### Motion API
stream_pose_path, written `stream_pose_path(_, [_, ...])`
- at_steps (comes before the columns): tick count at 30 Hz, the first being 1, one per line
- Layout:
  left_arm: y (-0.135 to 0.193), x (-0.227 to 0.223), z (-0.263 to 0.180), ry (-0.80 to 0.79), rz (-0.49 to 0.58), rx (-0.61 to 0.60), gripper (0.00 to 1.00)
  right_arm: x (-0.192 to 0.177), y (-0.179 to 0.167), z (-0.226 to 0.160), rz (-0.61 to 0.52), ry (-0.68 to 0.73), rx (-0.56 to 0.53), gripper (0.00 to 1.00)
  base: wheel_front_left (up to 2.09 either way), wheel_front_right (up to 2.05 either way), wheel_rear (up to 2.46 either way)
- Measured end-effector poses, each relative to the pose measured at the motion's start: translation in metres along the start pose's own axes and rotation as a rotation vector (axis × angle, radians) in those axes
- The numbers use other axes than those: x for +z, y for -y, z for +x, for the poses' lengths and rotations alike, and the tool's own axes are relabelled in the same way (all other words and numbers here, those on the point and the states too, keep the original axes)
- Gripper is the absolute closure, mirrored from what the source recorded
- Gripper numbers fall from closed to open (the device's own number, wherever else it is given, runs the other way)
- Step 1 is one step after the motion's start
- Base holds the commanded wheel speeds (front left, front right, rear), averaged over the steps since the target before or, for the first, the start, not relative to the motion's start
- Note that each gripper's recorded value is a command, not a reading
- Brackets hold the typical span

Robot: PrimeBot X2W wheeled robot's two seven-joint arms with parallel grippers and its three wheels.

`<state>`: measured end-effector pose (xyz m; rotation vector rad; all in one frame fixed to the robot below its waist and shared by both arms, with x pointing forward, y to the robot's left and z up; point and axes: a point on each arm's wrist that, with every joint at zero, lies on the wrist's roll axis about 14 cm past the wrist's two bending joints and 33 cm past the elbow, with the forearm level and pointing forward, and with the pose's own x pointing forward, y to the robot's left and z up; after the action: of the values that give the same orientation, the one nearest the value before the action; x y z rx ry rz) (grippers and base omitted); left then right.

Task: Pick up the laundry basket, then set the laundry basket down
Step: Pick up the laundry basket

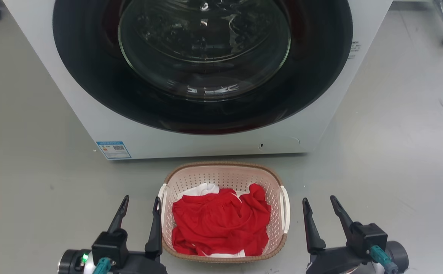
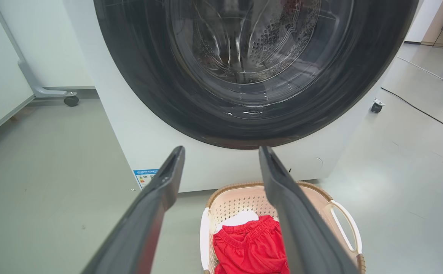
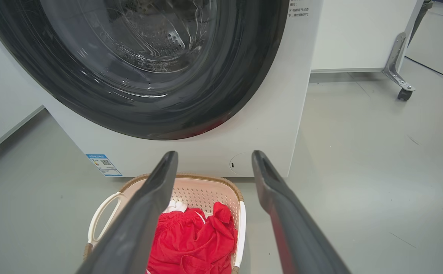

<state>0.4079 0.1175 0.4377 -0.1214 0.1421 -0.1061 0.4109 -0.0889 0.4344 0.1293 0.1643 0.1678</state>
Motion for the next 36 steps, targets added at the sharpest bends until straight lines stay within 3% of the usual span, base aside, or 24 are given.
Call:
stream_pose_path(22, [-0.025, -0.084, 0.091, -0.201, -0.023, 0.040, 0.00, -0.067, 0.041, 0.095, -0.019, -0.163, -0.053, 0.00, 0.00, 0.00, 0.00])
stream_pose_path(36, [-0.037, -0.166, 0.112, -0.389, -0.052, 0.079, 0.00, -0.144, 0.057, 0.116, -0.008, -0.330, -0.076, 0.00, 0.00, 0.00, 0.00])
